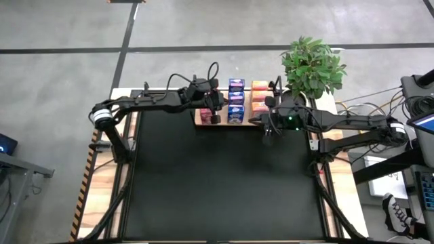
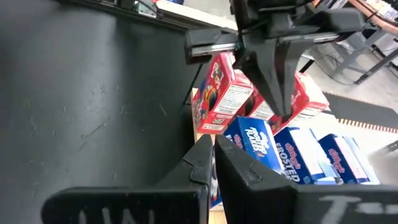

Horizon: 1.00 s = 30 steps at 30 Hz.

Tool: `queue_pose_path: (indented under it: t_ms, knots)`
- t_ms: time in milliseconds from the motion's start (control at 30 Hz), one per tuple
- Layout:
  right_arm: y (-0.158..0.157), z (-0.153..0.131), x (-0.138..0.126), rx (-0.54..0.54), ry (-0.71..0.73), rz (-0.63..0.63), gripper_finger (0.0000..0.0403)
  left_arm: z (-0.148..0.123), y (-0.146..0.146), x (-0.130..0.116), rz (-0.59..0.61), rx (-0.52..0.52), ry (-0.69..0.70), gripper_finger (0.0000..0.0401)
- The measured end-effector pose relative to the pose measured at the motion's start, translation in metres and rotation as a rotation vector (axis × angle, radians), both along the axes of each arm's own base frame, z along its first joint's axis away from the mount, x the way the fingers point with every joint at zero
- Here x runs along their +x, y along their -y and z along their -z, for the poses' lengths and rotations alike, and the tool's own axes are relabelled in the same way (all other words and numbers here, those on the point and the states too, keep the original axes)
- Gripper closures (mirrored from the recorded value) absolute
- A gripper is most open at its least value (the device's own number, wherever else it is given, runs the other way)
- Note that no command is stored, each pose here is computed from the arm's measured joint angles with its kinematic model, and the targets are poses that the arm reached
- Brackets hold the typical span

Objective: Stack cereal on shelf
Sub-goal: Adjust the blue cereal boxes

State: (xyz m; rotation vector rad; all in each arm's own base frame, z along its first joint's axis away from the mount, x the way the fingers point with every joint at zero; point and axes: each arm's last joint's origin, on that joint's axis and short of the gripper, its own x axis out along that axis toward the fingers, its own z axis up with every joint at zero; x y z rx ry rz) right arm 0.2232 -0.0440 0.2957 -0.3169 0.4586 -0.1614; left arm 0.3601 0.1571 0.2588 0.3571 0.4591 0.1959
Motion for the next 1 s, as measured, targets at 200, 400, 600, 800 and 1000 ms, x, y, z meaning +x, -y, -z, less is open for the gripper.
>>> queue_pose_path:
  t_ms: [200, 400, 600, 800, 1000]
  knots:
    - [0.000, 0.001, 0.001, 0.001, 0.002, 0.000, 0.0392, 0.006, -0.003, 0.002, 0.000, 0.001, -0.015, 0.0401]
    - [0.000, 0.000, 0.001, 0.008, 0.017, 0.005, 0.0392, 0.006, -0.003, 0.001, -0.011, -0.019, -0.014, 0.0401]
    - [0.003, -0.008, 0.011, 0.033, 0.098, 0.024, 0.0392, -0.016, 0.004, -0.009, -0.013, -0.021, 0.001, 0.0401]
    - [0.015, -0.017, 0.037, 0.034, 0.055, 0.063, 0.0394, -0.038, 0.020, -0.040, -0.017, -0.023, 0.083, 0.0401]
    - [0.035, -0.032, 0.067, 0.040, -0.064, 0.113, 0.0394, -0.037, 0.041, -0.067, 0.008, 0.007, 0.197, 0.0401]
